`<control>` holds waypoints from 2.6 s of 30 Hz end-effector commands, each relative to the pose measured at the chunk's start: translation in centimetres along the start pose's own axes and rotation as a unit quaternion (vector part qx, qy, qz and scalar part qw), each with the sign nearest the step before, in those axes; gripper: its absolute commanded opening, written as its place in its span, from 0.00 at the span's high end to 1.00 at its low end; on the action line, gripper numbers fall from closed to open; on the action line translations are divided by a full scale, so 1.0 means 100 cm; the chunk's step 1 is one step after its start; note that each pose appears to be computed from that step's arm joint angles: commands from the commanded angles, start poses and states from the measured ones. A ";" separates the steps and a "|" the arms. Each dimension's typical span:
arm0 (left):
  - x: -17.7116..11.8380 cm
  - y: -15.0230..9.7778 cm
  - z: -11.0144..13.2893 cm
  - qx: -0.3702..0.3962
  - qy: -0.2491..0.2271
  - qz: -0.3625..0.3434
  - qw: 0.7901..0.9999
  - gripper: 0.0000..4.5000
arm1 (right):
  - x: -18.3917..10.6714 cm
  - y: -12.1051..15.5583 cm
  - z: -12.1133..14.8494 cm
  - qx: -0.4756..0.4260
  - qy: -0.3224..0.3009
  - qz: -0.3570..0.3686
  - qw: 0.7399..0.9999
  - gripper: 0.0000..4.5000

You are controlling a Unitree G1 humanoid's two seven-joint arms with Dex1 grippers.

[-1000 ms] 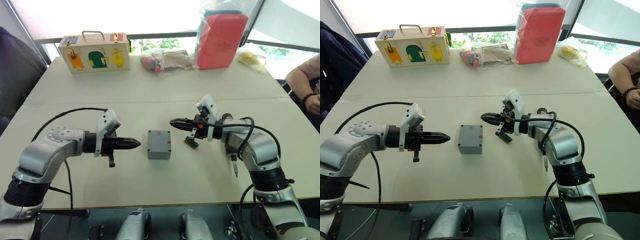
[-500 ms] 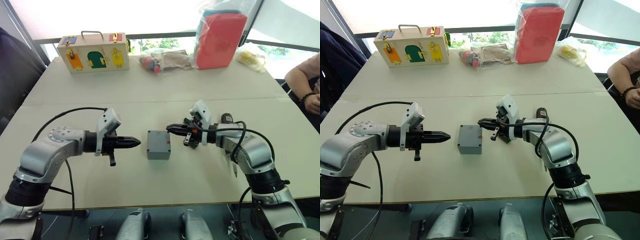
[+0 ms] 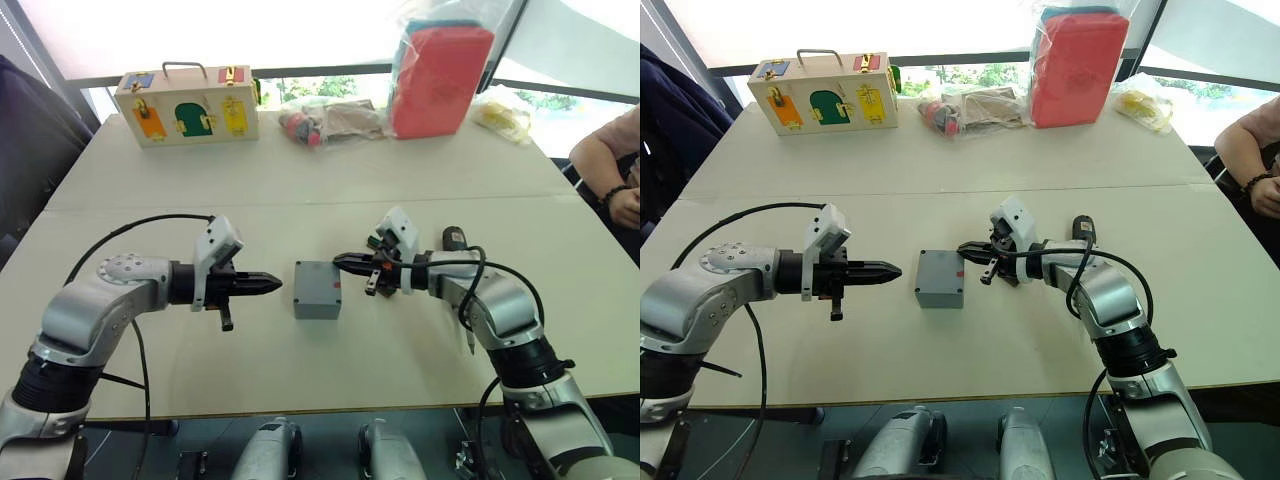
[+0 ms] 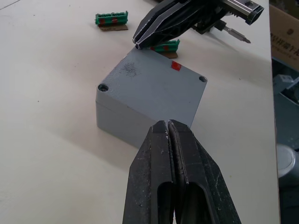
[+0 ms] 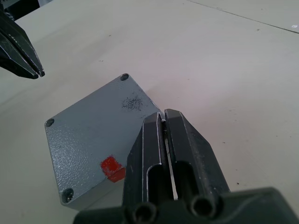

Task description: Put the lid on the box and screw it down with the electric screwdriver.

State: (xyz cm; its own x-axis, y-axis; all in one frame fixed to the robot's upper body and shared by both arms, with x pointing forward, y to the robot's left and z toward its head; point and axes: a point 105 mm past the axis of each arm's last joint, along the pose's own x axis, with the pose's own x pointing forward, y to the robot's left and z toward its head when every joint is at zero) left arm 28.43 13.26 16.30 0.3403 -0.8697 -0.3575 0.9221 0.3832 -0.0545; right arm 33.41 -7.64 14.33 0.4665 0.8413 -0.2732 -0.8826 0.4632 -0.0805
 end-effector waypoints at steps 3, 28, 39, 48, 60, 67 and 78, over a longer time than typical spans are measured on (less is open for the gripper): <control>0.000 -0.003 0.012 0.022 -0.016 -0.003 1.000 1.00 | 0.000 0.001 0.006 -0.011 -0.012 0.002 1.000 0.88; 0.043 -0.053 0.054 0.198 -0.049 -0.146 0.968 1.00 | -0.162 -0.060 0.011 0.246 0.261 -0.231 0.904 0.04; 0.049 -0.057 0.049 0.202 -0.057 -0.137 0.968 1.00 | -0.160 -0.063 -0.025 0.320 0.348 -0.237 0.849 0.04; 0.037 -0.041 0.037 0.180 -0.045 -0.069 0.980 1.00 | -0.139 -0.064 -0.052 0.319 0.415 -0.233 0.820 0.04; 0.028 -0.032 0.029 0.148 -0.059 -0.022 0.987 1.00 | -0.130 -0.079 -0.065 0.368 0.395 -0.266 0.799 0.60; 0.011 -0.014 0.027 0.109 -0.071 0.006 0.992 1.00 | -0.111 -0.105 0.025 0.347 0.174 -0.269 0.882 0.60; 0.009 0.010 0.023 0.078 -0.046 -0.005 0.996 1.00 | -0.111 -0.010 0.178 0.140 -0.348 -0.018 0.927 0.60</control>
State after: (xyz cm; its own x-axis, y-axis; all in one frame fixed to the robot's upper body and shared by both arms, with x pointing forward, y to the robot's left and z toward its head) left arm 30.08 12.37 17.68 0.3527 -0.8946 -0.2744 0.9351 0.3477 0.0683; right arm 32.25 -12.89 33.01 0.5894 0.7388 0.3267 -0.8076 0.5281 0.2625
